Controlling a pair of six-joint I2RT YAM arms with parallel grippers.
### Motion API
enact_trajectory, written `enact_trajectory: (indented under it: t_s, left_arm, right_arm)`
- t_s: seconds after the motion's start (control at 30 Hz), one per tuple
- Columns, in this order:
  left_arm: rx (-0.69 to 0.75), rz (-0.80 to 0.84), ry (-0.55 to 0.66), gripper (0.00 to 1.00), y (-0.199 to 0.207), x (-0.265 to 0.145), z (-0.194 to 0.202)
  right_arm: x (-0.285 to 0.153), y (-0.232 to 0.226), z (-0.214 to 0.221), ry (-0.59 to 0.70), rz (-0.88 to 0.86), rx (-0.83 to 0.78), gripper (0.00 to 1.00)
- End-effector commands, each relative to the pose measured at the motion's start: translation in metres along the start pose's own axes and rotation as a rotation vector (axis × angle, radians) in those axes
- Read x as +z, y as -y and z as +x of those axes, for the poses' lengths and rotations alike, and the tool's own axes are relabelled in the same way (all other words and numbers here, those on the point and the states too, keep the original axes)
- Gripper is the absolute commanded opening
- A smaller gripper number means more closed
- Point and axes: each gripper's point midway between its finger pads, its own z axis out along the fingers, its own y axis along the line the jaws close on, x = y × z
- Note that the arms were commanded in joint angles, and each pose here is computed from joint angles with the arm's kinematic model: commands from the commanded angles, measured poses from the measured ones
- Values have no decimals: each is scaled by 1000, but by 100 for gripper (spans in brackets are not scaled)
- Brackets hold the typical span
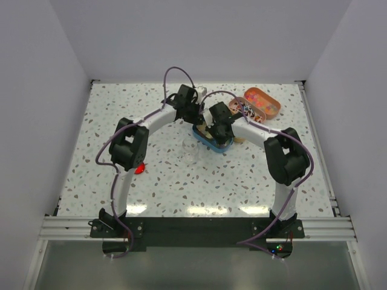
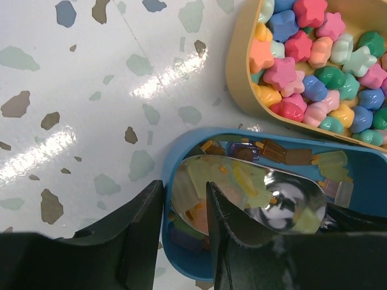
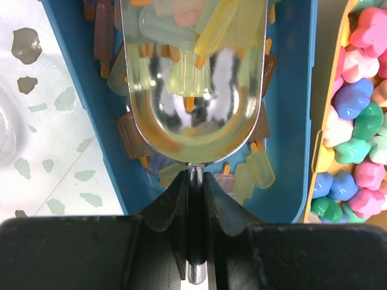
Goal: Pack the candies
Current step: Scoop the fake candies from the storage box.
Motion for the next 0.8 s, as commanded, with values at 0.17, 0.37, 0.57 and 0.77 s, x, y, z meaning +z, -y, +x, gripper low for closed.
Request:
enact_trajectory:
  t_s: [0.17, 0.37, 0.57, 0.77]
  left_arm:
    - [-116, 124, 135, 45, 15, -38, -44]
    - [-150, 180, 245, 56, 18, -84, -78]
    - [-156, 181, 320, 68, 13, -128, -98]
    - [-166, 106, 381, 87, -15, -176, -101]
  right_arm:
    - [-19, 12, -22, 108, 9, -26, 0]
    - [-24, 11, -20, 108, -2, -43, 0]
    - [-32, 12, -21, 124, 0, -49, 0]
    - [-46, 13, -22, 153, 7, -53, 0]
